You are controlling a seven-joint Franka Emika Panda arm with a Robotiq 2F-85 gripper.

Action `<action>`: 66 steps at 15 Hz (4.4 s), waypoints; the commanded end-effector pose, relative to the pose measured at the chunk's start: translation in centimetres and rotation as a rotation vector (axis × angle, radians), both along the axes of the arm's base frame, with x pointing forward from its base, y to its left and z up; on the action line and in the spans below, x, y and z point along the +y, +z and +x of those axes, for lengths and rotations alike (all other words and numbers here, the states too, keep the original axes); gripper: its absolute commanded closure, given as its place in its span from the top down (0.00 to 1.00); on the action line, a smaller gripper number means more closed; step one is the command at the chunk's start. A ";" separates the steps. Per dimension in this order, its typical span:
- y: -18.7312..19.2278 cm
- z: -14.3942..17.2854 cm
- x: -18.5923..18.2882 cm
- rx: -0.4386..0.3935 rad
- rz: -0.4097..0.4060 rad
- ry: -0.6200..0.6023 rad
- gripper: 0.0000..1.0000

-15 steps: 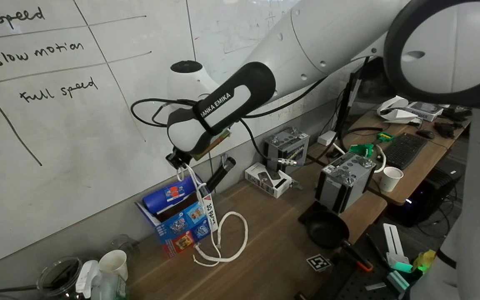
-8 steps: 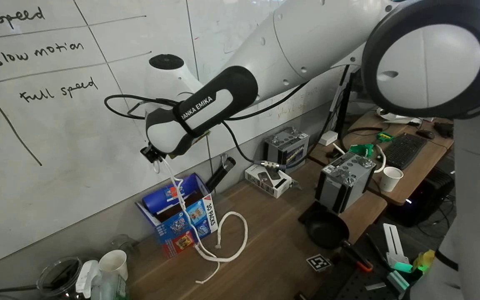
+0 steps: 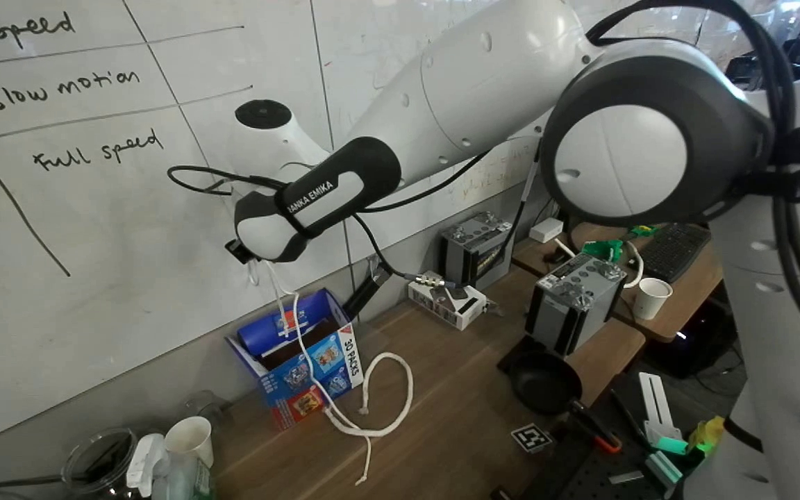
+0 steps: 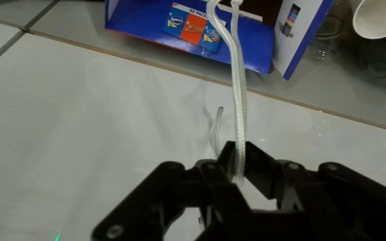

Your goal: Pick up the ropes and put them in the blue box.

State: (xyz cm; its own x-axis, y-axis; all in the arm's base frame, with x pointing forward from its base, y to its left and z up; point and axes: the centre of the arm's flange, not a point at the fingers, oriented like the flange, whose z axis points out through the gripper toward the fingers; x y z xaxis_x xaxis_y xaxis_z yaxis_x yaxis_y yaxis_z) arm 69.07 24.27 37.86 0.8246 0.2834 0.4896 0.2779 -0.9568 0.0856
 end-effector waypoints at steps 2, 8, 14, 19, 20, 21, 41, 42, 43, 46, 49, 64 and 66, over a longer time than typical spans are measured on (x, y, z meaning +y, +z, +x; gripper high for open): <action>-3.5 3.0 -1.5 0.011 -0.016 -0.018 0.05; -7.0 3.0 -3.9 0.103 -0.026 -0.027 0.04; -6.0 1.8 -5.4 0.168 -0.027 -0.003 0.04; -4.5 0.9 -6.1 0.209 -0.021 0.031 0.04; -4.1 0.8 -6.3 0.211 -0.018 0.035 0.04; -4.0 0.8 -6.4 0.220 -0.019 0.040 0.04; -11.5 4.4 -5.2 0.437 -0.065 0.060 0.04; -11.8 4.8 -5.3 0.435 -0.067 0.056 0.04; -12.2 5.2 -5.3 0.439 -0.066 0.052 0.04; -13.1 5.8 -5.7 0.448 -0.067 0.043 0.06; -13.3 5.5 -6.2 0.452 -0.074 0.033 0.45; -7.1 -10.0 -13.2 0.662 -0.114 -0.035 1.00; -8.9 -12.1 -14.2 0.688 -0.133 -0.028 1.00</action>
